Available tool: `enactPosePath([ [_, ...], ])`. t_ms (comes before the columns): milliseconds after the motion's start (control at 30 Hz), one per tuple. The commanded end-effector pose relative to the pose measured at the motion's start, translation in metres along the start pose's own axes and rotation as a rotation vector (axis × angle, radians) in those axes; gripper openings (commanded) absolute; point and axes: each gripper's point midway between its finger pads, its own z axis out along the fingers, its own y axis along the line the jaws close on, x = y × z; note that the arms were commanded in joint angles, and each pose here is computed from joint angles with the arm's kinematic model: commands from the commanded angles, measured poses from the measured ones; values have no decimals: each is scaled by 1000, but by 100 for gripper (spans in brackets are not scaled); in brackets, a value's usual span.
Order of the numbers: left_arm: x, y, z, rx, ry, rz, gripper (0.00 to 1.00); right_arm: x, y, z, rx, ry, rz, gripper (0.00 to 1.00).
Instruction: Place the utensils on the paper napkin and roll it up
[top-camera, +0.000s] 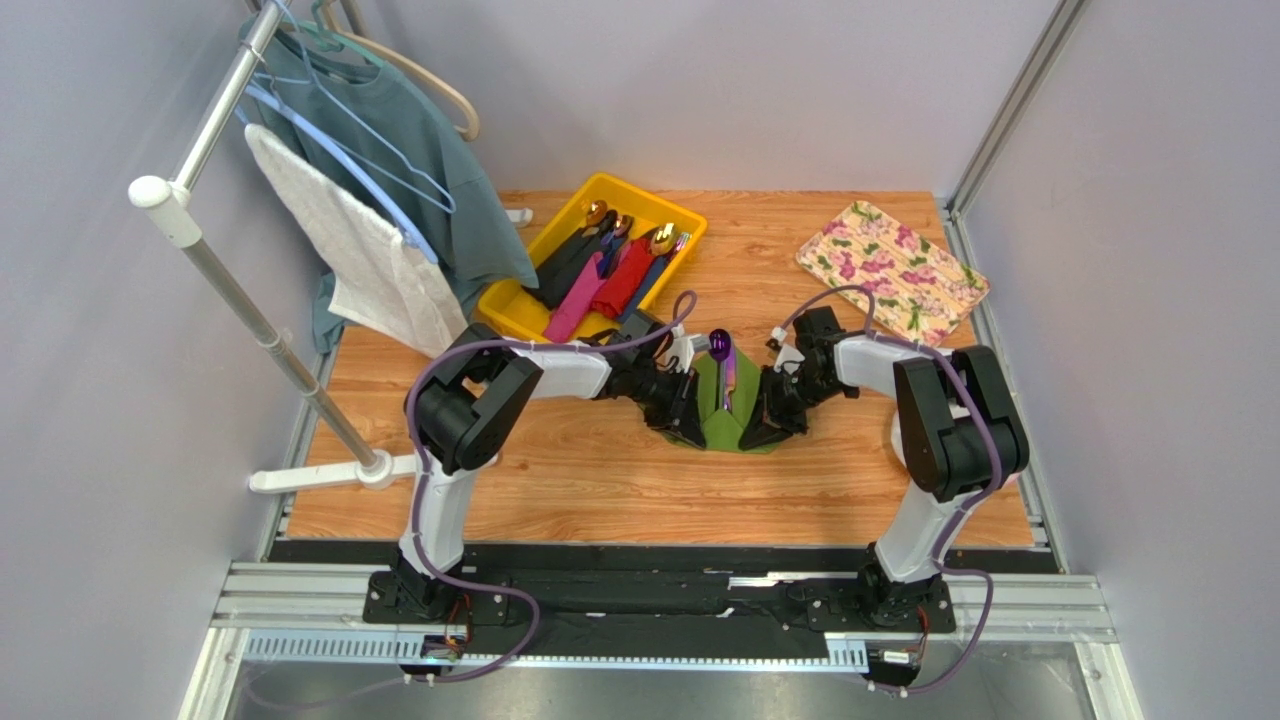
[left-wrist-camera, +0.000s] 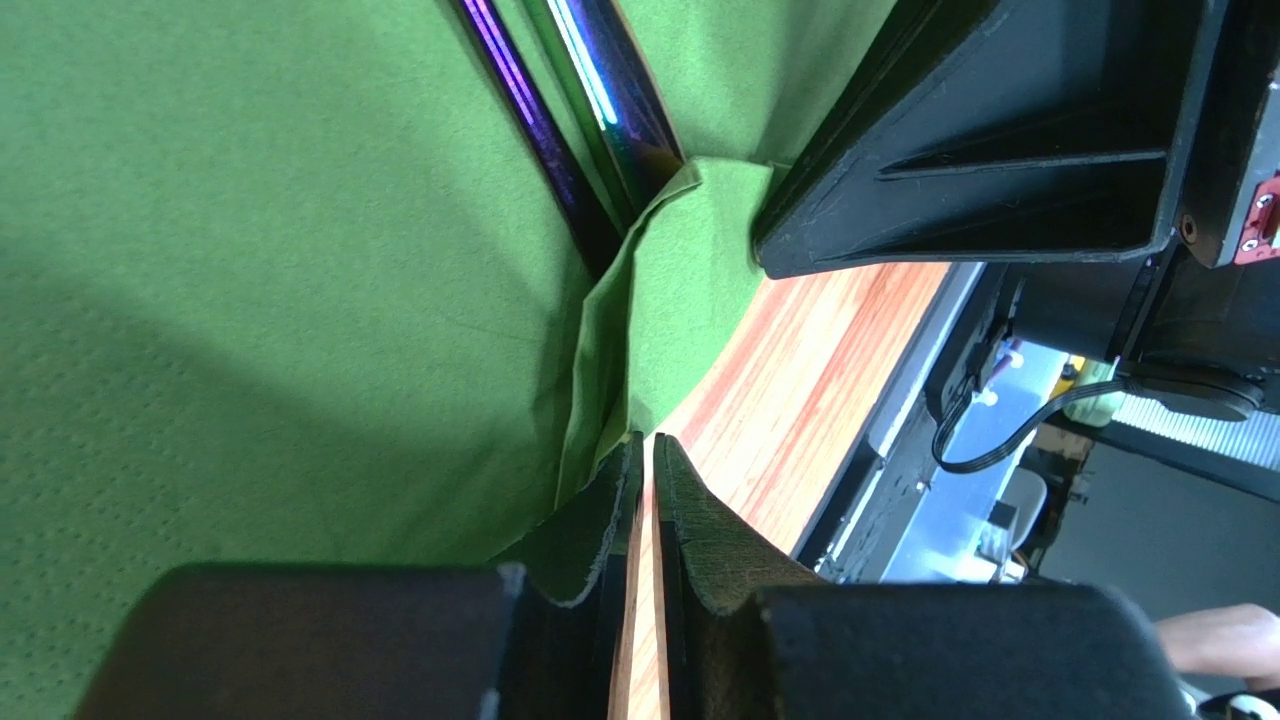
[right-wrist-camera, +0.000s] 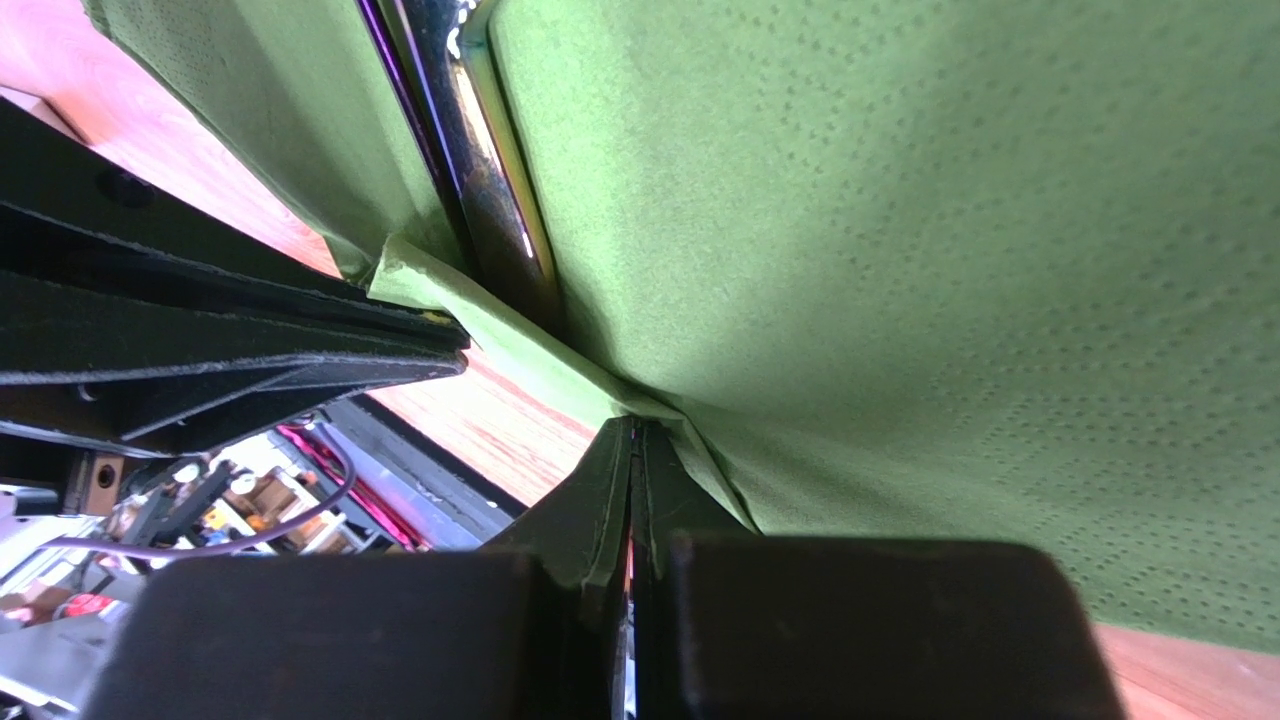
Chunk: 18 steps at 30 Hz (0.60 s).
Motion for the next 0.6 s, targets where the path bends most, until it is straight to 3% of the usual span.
enactPosePath([
  [0, 6, 27, -5, -75, 7, -65, 13, -16, -16, -4, 116, -86, -79, 0],
  [367, 6, 34, -5, -79, 1, -87, 3, -19, -23, -22, 186, -126, -211, 0],
  [567, 5, 33, -4, -74, 4, -87, 0, -21, 18, -36, 63, -158, -273, 0],
])
